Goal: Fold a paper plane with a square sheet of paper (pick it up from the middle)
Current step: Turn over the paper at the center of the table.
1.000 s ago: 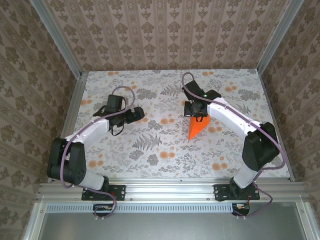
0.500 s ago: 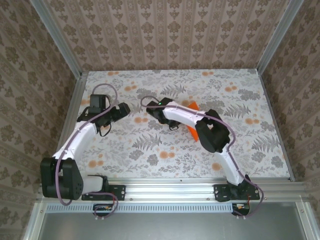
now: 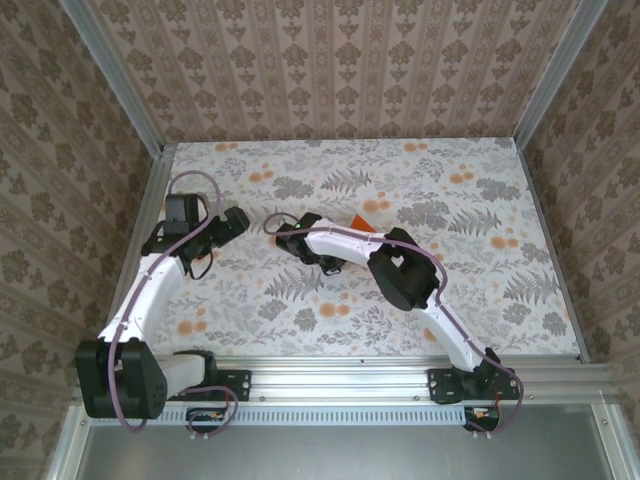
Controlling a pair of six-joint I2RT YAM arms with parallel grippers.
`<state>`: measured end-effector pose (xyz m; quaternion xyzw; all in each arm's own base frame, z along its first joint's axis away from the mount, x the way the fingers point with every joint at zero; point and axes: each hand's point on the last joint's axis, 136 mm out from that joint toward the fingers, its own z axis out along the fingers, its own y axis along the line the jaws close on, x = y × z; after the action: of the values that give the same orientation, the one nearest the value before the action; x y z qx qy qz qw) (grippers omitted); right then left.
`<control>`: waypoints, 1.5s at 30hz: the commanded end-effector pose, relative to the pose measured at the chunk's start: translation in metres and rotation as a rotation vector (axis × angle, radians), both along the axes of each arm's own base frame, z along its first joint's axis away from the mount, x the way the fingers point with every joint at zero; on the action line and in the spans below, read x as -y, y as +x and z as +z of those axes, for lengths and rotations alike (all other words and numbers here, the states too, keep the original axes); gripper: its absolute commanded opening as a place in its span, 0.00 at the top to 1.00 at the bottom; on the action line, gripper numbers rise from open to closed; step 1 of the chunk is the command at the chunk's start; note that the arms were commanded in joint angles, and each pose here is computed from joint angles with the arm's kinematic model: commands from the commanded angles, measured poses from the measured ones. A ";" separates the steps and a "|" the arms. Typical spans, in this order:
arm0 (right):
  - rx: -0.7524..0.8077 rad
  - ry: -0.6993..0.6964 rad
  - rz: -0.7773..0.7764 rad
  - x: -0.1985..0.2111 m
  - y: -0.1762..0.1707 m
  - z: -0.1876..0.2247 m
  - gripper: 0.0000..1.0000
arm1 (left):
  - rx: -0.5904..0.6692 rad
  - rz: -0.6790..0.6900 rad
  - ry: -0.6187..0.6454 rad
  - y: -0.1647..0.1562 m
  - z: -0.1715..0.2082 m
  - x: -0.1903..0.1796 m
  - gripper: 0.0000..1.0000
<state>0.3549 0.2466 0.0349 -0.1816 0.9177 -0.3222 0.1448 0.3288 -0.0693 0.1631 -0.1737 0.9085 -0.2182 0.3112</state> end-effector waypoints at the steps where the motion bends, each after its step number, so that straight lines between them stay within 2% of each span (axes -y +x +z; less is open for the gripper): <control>1: -0.032 0.072 -0.037 -0.010 -0.010 -0.009 0.73 | -0.021 0.002 -0.020 -0.005 -0.003 0.000 0.00; 12: -0.060 0.368 -0.083 -0.049 -0.020 -0.004 0.66 | -0.032 -0.003 -0.025 -0.008 -0.006 0.001 0.00; 15: -0.098 0.498 0.003 -0.076 -0.029 0.016 0.62 | -0.037 -0.005 -0.030 -0.009 -0.007 0.002 0.00; 18: -0.164 0.681 0.118 -0.112 -0.051 0.038 0.55 | -0.044 -0.003 -0.036 -0.011 -0.011 0.002 0.00; 22: -0.171 0.898 0.198 -0.133 -0.069 0.075 0.49 | -0.060 0.003 -0.054 -0.015 -0.019 0.004 0.00; 25: -0.117 0.938 0.211 -0.127 -0.069 0.094 0.48 | -0.066 -0.009 -0.088 -0.019 -0.026 0.010 0.00; 27: -0.066 0.932 0.161 -0.110 -0.061 0.099 0.48 | -0.055 -0.042 -0.109 -0.022 -0.026 0.019 0.00; 32: 0.047 0.876 0.016 -0.045 -0.038 0.094 0.46 | -0.116 -0.114 -0.081 -0.042 -0.039 0.045 0.01; 38: -0.033 0.842 -0.112 0.002 -0.035 0.053 0.46 | -0.193 -0.186 -0.127 -0.073 -0.067 0.087 0.02; 41: -0.117 0.874 -0.091 0.003 -0.041 0.040 0.46 | -0.187 -0.200 -0.158 -0.080 -0.071 0.104 0.01; 45: -0.219 0.937 0.005 -0.010 -0.037 0.030 0.45 | -0.208 -0.244 -0.130 -0.091 -0.080 0.121 0.01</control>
<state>0.3189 0.2381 0.0718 -0.0812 0.9823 0.0985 0.1370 0.2292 -0.1862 0.0815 -0.0830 0.9399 -0.2905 0.1594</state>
